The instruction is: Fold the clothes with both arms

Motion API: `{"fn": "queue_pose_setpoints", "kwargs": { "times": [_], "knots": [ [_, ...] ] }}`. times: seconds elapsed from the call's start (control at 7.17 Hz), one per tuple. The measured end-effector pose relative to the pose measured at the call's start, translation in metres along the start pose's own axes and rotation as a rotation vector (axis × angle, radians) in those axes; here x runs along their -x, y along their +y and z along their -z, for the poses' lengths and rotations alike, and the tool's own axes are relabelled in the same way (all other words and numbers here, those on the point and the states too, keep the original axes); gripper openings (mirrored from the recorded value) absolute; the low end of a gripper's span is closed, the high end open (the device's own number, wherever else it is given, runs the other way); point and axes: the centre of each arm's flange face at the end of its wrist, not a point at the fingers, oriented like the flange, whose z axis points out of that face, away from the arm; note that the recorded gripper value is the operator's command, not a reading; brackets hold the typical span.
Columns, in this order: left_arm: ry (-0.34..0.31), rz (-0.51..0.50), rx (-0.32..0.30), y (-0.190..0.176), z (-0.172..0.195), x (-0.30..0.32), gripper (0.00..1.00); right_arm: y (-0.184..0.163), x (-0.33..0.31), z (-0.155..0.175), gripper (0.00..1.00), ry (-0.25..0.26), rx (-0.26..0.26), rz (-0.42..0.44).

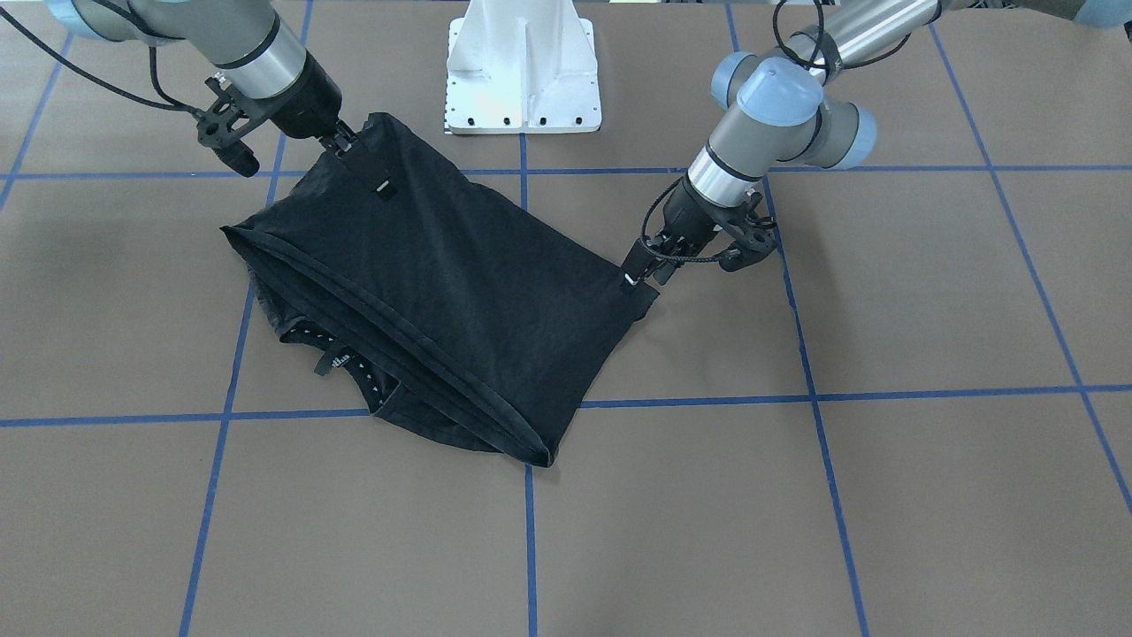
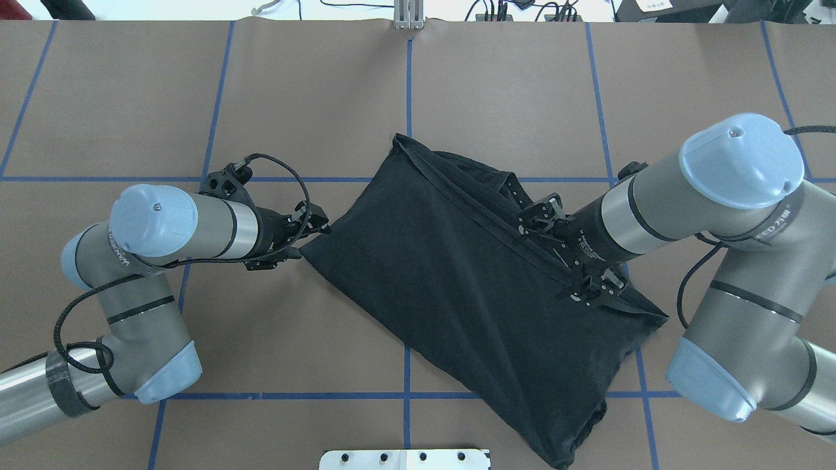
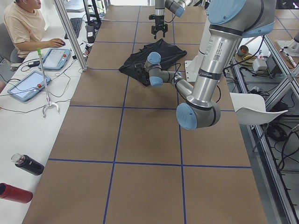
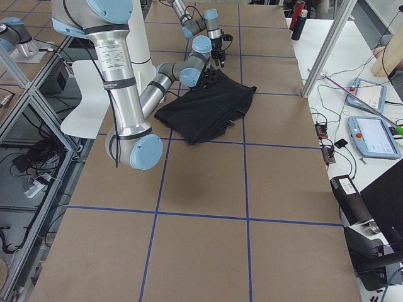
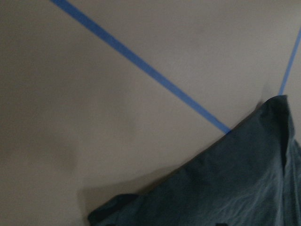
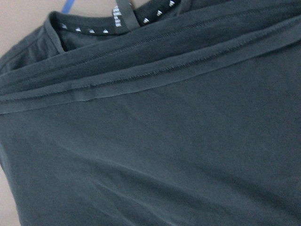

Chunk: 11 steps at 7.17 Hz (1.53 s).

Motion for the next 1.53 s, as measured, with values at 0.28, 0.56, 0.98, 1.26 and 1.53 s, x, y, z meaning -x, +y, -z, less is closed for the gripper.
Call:
{"fn": "queue_pose_setpoints", "kwargs": {
  "times": [0.28,0.56,0.98,1.26,1.53],
  "knots": [
    [-0.028,-0.003,0.002,0.013,-0.011,0.006,0.63,-0.01,0.007,-0.003,1.0,-0.007,-0.024,0.025],
    [-0.039,-0.003,0.0,0.013,-0.015,0.01,0.45,-0.012,0.008,-0.003,1.0,-0.009,-0.032,0.027],
    [-0.048,-0.008,-0.032,0.004,-0.022,0.014,0.0,-0.015,0.009,-0.005,1.0,-0.013,-0.046,0.025],
    [-0.037,-0.051,-0.087,-0.027,-0.014,0.009,0.0,-0.018,0.01,-0.007,1.0,-0.016,-0.059,0.023],
    [-0.014,-0.138,-0.173,-0.088,-0.008,-0.03,0.0,-0.018,0.011,-0.006,1.0,-0.023,-0.066,0.024]
  ]
}}
